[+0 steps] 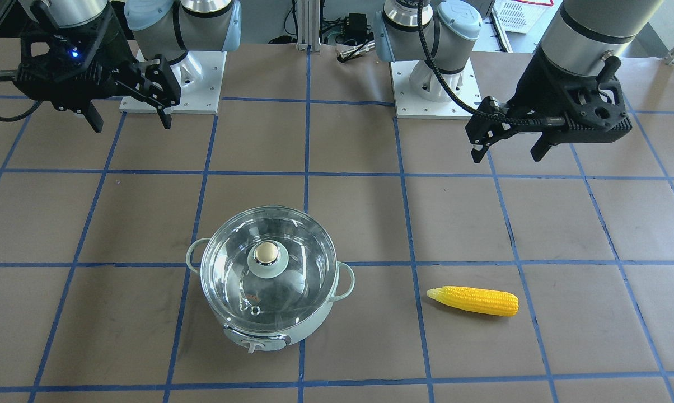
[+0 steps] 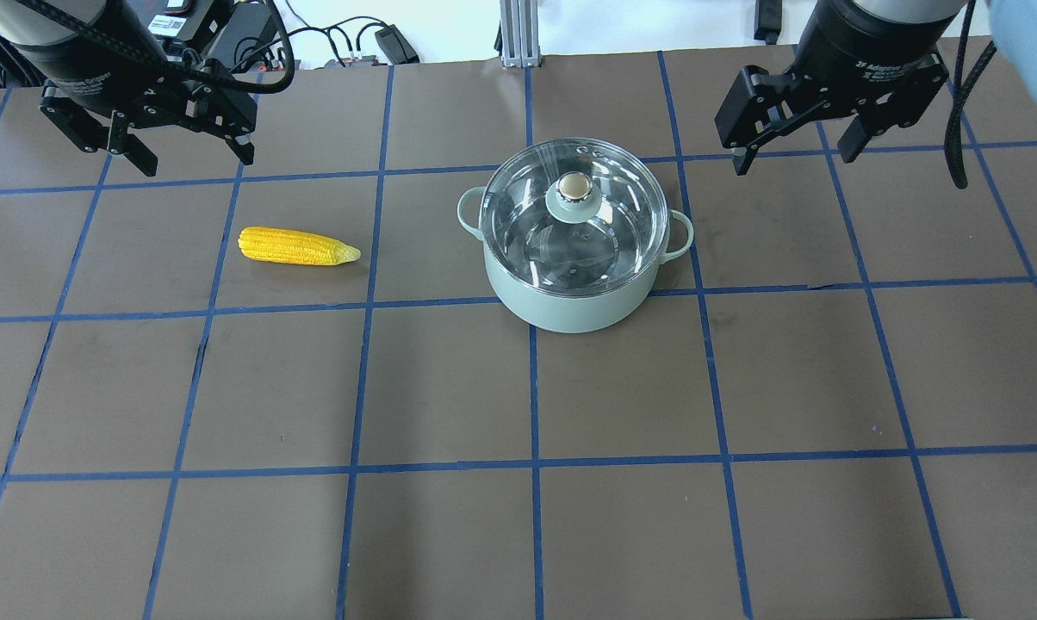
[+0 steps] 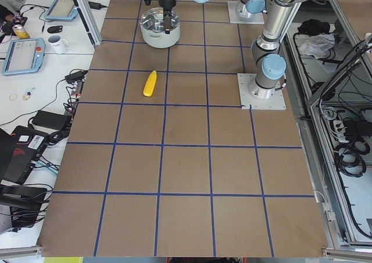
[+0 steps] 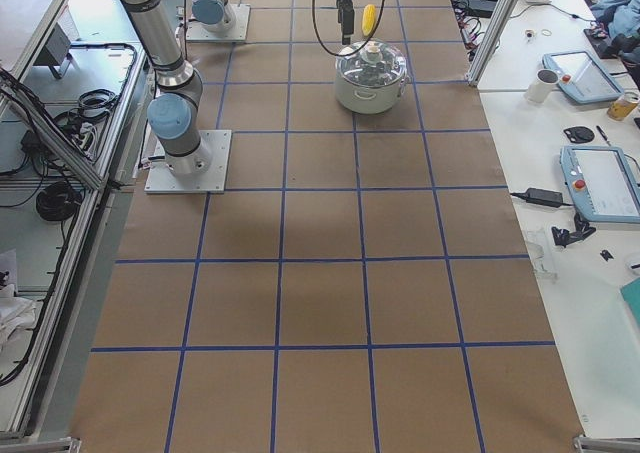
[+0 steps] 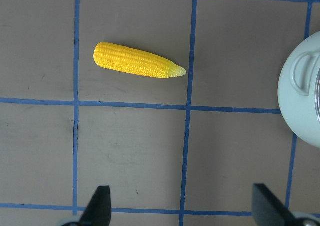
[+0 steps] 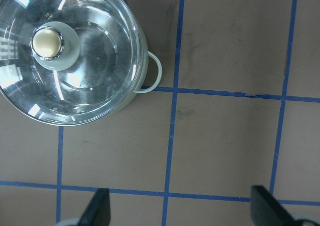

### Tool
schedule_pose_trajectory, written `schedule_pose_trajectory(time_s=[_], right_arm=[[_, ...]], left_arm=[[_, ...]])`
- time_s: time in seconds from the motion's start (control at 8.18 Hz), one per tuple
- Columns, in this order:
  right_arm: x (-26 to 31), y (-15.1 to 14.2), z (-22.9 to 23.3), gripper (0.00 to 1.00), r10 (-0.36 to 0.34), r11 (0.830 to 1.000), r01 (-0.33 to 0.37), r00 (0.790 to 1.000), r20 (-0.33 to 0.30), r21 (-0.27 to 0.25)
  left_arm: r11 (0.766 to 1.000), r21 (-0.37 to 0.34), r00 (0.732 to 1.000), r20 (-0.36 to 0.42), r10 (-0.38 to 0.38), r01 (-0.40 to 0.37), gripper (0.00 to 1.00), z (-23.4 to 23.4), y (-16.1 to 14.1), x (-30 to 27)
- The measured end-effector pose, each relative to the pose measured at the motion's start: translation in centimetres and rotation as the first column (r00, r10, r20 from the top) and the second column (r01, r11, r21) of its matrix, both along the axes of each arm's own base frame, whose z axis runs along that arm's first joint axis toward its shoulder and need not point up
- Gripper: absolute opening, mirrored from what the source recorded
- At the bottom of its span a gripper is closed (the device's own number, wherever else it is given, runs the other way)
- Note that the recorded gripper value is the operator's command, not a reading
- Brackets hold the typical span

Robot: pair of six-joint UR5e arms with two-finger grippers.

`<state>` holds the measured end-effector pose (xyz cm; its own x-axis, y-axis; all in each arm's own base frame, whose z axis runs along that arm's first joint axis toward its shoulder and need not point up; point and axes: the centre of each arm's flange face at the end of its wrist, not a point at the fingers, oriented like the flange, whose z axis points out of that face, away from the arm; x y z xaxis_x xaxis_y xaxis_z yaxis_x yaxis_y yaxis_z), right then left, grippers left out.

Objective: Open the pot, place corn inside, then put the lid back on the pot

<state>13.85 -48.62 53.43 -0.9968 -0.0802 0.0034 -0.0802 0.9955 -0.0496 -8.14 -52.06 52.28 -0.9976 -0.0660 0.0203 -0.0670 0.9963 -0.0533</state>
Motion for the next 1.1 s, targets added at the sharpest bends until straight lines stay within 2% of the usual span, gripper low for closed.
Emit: schedule_pose_trajectory(time_s=[0.49, 0.73, 0.86, 1.1], right_arm=[[0.0, -0.2, 0.1, 1.00, 0.001, 1.000, -0.001, 1.000, 0.001, -0.012], [0.2, -1.2, -0.1, 1.00, -0.036, 0.999, 0.036, 0.999, 0.002, -0.015], [0.5, -1.8, -0.4, 1.00, -0.057, 0.998, 0.057, 0.998, 0.002, -0.010], [2.2, -4.0, -2.0, 1.00, -0.106, 0.994, 0.106, 0.994, 0.009, -0.012]], left_arm=[[1.000, -0.009, 1.000, 0.002, -0.012, 0.012, 1.00, 0.3, 0.1, 0.0], [0.999, -0.016, 1.000, 0.001, -0.029, 0.029, 1.00, 0.0, -0.5, 0.2], [0.999, -0.052, 1.000, -0.018, -0.011, 0.010, 1.00, 0.2, -0.9, 0.1], [0.986, -0.129, 0.991, -0.099, 0.089, -0.102, 1.00, 0.6, -2.2, -0.2]])
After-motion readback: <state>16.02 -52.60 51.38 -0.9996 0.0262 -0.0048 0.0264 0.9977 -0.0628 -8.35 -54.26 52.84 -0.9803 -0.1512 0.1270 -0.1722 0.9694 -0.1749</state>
